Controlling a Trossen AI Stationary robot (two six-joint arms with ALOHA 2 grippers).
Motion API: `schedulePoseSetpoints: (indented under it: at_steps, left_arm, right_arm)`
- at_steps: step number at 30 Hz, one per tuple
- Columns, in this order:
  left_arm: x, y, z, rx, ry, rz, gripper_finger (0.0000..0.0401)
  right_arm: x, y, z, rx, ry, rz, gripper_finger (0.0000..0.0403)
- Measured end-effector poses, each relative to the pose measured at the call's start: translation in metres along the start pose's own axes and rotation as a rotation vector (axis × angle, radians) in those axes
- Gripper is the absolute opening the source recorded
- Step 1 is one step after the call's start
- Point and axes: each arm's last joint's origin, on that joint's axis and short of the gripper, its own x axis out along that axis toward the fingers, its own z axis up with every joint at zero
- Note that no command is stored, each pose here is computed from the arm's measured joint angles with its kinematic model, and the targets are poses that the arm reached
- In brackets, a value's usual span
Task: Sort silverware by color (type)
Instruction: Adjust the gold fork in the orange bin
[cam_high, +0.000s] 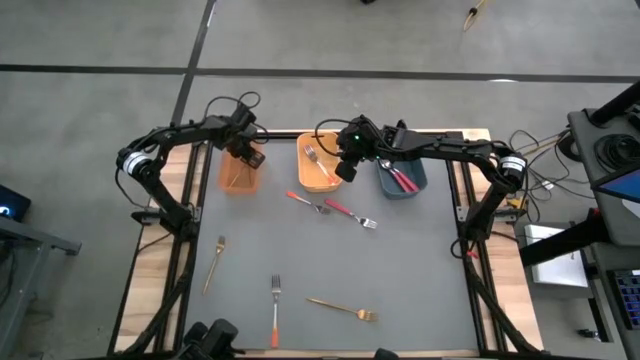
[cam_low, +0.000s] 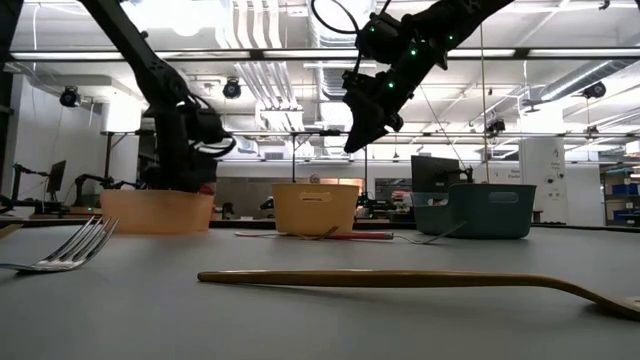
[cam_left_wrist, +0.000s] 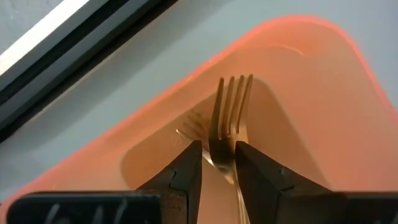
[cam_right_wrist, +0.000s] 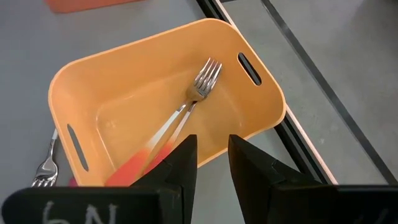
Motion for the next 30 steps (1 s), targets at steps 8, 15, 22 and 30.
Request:
schedulePoseSetpoints:
  at_steps: [8, 15, 22, 30]
  left_arm:
    - [0.0023, -0.0003, -0.0012, -0.016, -0.010, 0.000, 0.0079]
    - [0.0024, -0.0003, -0.0012, -0.019, -0.011, 0.000, 0.0079]
    - [0.0026, -0.0004, -0.0012, -0.019, -0.013, 0.002, 0.0078]
    - [0.0027, -0.0003, -0.0013, -0.024, -0.013, 0.005, 0.0077]
  right_arm:
    - [0.0000, 0.0000, 0.0000, 0.000, 0.000, 0.000, 0.0082]
    - [0.0000, 0.0000, 0.0000, 0.000, 0.000, 0.000, 0.0082]
    - [0.0000, 0.0000, 0.0000, 0.000, 0.000, 0.000, 0.0082]
    - [0.0000, 0.0000, 0.0000, 0.000, 0.000, 0.000, 0.0082]
